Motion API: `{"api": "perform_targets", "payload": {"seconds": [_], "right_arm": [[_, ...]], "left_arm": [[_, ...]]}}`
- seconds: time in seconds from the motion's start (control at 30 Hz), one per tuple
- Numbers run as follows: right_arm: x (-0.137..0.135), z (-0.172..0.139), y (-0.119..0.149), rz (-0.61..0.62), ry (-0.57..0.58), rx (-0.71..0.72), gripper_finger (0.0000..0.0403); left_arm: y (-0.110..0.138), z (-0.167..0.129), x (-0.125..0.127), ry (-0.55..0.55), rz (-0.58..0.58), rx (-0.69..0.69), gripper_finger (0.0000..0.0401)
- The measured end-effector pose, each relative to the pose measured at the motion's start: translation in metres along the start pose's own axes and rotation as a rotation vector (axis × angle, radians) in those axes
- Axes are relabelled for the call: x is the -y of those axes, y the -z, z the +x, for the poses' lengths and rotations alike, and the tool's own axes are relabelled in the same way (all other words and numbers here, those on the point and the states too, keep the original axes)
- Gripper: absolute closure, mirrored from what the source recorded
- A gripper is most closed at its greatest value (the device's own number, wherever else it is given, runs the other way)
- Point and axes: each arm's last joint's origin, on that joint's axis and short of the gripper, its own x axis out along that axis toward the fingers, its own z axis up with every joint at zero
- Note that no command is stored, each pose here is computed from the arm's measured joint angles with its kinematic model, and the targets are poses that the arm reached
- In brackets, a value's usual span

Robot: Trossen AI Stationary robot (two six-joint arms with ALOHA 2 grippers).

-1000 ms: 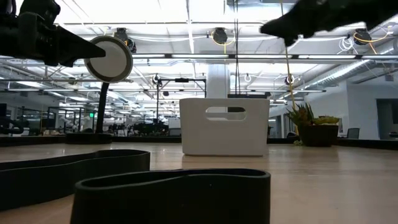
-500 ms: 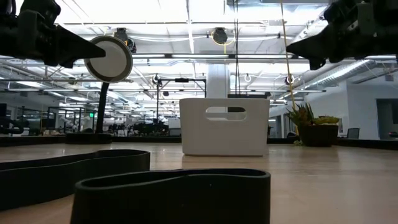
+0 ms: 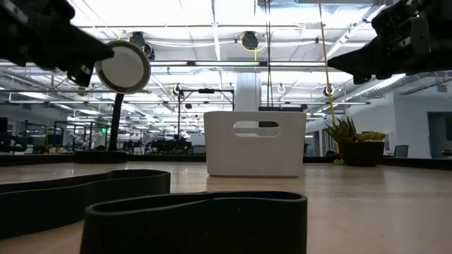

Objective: Pick and place rubber bands into bin
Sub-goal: Put the black rubber band into the gray container

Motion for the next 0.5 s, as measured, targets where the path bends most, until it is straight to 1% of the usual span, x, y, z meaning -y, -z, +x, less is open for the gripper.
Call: {"api": "perform_targets", "payload": {"seconds": [0.1,0.23,0.33,0.5], "right_arm": [[0.000,0.000,0.000,0.000,0.000,-0.004,0.0403],[0.000,0.000,0.000,-0.016,0.001,-0.003,0.0403],[0.000,0.000,0.000,-0.019,0.001,0.004,0.0403],[0.000,0.000,-0.002,-0.001,0.002,0.018,0.0403]], "left_arm": [[-0.009,0.012,0.012,0.032,-0.058,-0.045,0.0366],[-0.013,0.043,0.035,0.015,-0.033,-0.214,0.0366],[-0.012,0.076,0.056,-0.008,0.016,-0.332,0.0366],[-0.002,0.128,0.086,-0.038,0.140,-0.548,0.0361]]}}
